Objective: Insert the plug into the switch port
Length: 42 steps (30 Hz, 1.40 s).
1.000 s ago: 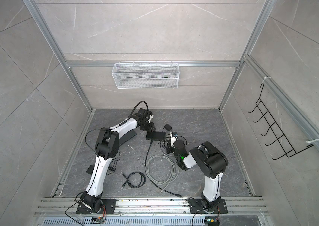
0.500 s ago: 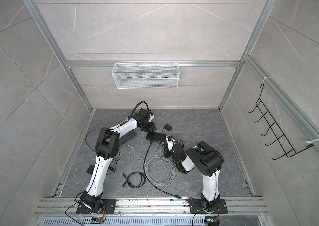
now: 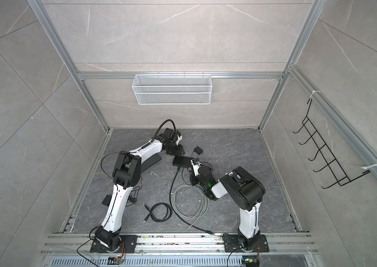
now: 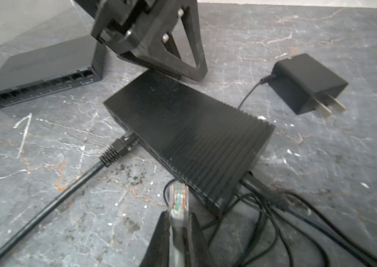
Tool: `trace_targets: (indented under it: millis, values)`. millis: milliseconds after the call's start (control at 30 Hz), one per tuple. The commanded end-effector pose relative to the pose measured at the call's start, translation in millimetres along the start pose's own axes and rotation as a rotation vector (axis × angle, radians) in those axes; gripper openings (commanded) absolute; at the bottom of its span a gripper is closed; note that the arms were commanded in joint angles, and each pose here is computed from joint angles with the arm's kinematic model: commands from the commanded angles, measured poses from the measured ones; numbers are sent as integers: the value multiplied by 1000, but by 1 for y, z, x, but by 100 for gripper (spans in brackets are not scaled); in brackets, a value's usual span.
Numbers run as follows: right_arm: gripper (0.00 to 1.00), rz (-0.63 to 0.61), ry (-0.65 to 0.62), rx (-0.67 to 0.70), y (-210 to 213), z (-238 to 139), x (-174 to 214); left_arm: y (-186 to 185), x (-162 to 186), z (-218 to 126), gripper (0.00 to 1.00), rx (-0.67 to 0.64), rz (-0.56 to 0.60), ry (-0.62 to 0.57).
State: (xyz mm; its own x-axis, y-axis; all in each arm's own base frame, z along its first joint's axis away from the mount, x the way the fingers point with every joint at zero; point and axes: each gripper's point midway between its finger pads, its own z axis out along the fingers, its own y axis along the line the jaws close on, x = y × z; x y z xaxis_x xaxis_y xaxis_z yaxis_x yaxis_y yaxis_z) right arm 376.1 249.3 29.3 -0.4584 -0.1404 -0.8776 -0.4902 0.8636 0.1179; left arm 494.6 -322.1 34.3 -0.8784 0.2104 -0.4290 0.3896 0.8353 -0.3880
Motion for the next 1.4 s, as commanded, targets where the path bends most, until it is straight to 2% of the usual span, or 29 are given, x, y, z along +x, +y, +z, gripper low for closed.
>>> trace_targets:
  millis: [0, 333, 600, 833, 1000, 1133, 1367]
  values:
    - [13, -6, 37, 60, -9, 4, 9, 2, 13, 10, 44, -2, -28, 52]
    - [13, -16, 35, 174, -28, 1, 9, -6, 28, 13, 43, 22, -46, 85]
    - [13, -36, 65, 245, -38, 0, 8, -17, 37, 9, 41, 29, -11, 115]
    - [13, -45, 118, 318, -48, 2, 3, -41, 52, 4, 37, 122, 52, 210]
    - [14, -116, 122, 311, -46, 3, -10, -51, 57, 3, 35, 188, 79, 240]
    - [14, -170, 197, 260, -38, 16, -11, -46, 44, 4, 37, 185, 99, 214]
    - [13, -149, 214, 259, -42, 19, -8, -25, 12, 12, 43, 103, 167, 128]
